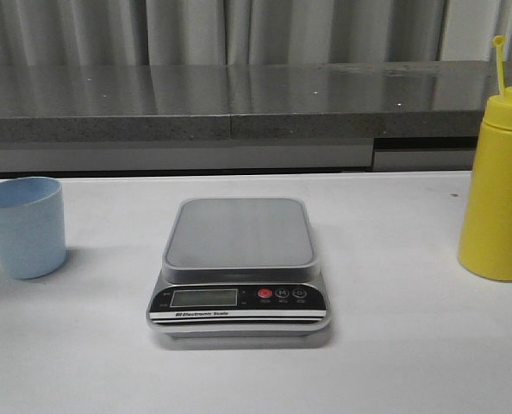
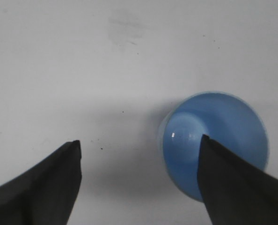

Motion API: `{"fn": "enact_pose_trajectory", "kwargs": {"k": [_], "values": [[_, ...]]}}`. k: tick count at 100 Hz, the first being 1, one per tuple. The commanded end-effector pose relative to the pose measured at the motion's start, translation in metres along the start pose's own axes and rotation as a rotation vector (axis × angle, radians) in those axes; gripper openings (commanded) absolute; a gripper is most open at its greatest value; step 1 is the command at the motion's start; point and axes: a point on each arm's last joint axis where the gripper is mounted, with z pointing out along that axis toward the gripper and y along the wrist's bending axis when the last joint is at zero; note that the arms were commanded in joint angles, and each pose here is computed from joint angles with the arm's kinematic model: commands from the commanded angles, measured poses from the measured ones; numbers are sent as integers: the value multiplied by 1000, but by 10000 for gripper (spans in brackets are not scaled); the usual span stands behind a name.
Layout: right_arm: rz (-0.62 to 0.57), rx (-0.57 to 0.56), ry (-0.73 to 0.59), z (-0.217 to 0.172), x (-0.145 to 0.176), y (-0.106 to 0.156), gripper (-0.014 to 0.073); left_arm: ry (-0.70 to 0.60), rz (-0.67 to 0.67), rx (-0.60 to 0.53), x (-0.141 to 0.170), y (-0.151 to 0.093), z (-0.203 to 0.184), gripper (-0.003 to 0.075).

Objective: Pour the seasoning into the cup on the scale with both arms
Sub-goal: 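Close the left gripper on the light blue cup's rim, then lift the cup with the left gripper and carry it over the scale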

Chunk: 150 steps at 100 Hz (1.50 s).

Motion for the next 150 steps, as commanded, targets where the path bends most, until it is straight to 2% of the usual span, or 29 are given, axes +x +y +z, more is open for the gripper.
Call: {"fn": "enact_pose_trajectory", "kwargs": {"k": [1,22,54,77,106,122,134,150], "values": [[-20,-5,-120,-3,-15,1,-58,-63,-15,18,-17,-4,-9,501],[-20,-5,-120,-3,-15,1,-58,23,-20,22,-21,-4,15,501],[-20,-5,-120,-3,-15,1,-58,60,-23,18,-22,-3,37,477],[-20,-5,-120,-3,-15,1,-58,75,-40,29,-21,-4,45,345],[-20,-5,-120,-3,-15,1,-58,79,-102,80,-21,-8,45,-18],[-20,-5,-120,-3,-15,1,-58,78,-108,88,-23,-10,43,-20],[-20,-5,-120,-3,-15,1,-58,73,-66,108,-35,-17,31,-20],[-20,-5,-120,-3,-15,1,-58,49,60,161,-58,-48,0,-20]]}}
